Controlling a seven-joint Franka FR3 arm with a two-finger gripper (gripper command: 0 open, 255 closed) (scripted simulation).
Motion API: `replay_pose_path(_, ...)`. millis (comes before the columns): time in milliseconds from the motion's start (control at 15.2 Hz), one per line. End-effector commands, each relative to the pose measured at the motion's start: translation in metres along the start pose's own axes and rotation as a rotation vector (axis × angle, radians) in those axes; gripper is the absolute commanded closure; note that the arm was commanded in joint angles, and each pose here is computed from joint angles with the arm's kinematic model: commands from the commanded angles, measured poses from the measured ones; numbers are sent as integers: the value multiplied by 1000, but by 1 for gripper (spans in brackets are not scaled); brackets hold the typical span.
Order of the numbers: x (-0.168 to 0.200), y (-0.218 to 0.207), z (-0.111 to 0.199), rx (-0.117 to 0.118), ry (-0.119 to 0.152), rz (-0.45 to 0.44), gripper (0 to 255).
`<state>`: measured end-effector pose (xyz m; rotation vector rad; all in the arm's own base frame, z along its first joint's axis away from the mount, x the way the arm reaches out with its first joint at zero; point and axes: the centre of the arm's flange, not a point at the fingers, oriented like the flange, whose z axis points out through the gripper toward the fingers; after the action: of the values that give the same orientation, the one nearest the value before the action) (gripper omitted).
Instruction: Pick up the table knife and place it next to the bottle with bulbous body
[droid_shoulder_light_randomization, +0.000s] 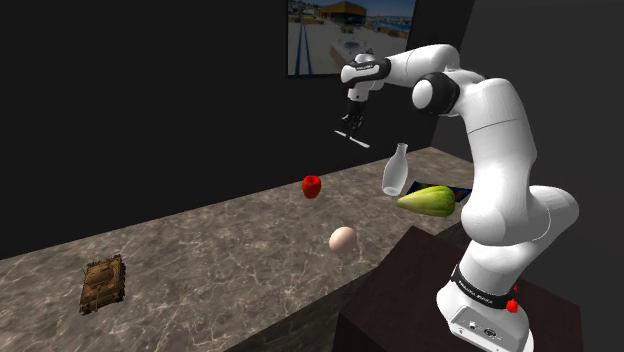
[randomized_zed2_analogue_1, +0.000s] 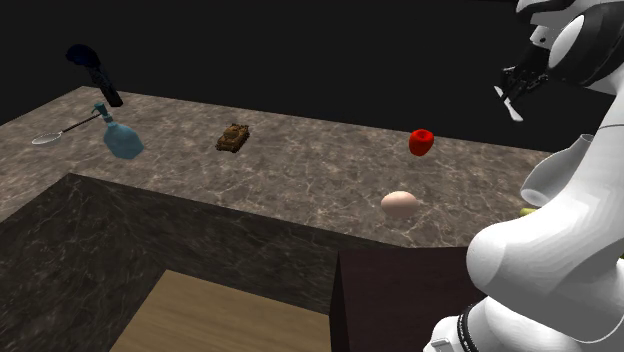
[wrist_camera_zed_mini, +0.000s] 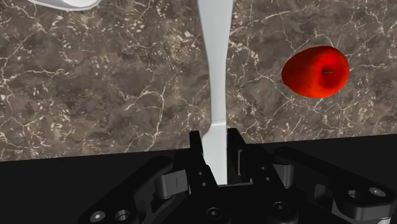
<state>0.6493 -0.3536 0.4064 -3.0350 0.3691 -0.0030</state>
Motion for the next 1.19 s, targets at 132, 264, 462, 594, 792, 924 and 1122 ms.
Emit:
replay_pose_path(132, 1, 2, 21, 0, 1, 0, 255)
replay_pose_path(264, 1, 3, 31, 0, 1, 0, 255)
replay_pose_path(462, 2, 4, 47, 0, 1, 0, 255)
replay_pose_path(594, 2, 5, 58, 0, 1, 0, 255)
replay_pose_path(792, 2, 6, 74, 0, 1, 0, 255)
replay_pose_path(924, 2, 7, 84, 0, 1, 0, 255)
replay_pose_path(1122, 2, 9, 100, 0, 1, 0, 255)
